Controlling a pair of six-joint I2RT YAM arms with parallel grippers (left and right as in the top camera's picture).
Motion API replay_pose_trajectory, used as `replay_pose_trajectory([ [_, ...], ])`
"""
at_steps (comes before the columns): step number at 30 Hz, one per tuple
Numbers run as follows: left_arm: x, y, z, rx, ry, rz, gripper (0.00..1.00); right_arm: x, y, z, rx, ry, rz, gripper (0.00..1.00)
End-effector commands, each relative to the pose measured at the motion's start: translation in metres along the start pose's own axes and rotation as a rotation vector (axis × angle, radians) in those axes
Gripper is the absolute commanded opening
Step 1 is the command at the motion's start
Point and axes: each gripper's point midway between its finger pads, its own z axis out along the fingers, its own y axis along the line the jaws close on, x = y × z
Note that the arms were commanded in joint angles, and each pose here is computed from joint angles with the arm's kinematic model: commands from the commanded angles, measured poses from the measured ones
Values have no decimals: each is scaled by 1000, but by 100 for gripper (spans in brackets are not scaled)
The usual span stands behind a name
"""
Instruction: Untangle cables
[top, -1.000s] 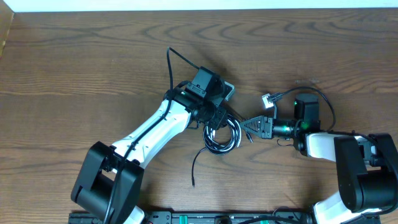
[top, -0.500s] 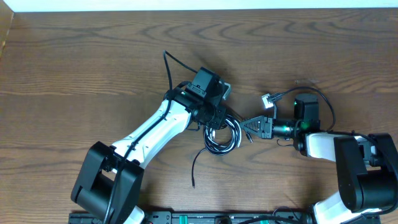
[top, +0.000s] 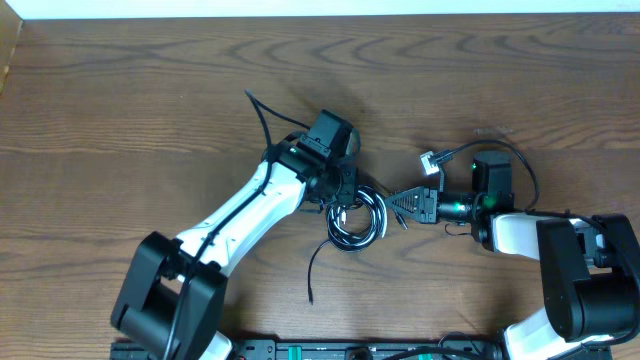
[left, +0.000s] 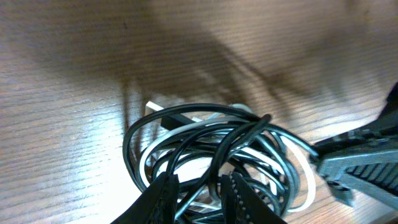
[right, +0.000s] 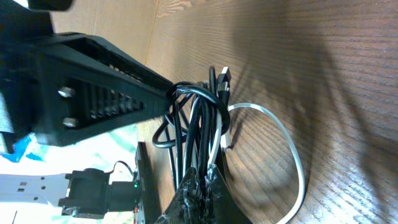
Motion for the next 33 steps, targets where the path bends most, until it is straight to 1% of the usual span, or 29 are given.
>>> replay_pose_trajectory([
  [1, -6, -8, -13, 3, -50, -27, 27, 0, 4, 1, -12, 6, -32, 1],
  [8, 3, -2, -2, -119, -84, -80, 27, 1, 5, 2, -14, 12, -34, 1],
  [12, 5, 5, 0, -179, -114, -116, 23, 1, 5, 2, -15, 12, -34, 1],
  [17, 12, 11, 5, -192, -100, -153, 22, 1, 5, 2, -15, 12, -34, 1],
  [26, 9, 4, 9, -160, -119, -174, 22, 1, 5, 2, -15, 12, -34, 1],
  [33, 17, 11, 29, -180, -84, -184, 22, 1, 5, 2, -15, 12, -34, 1],
])
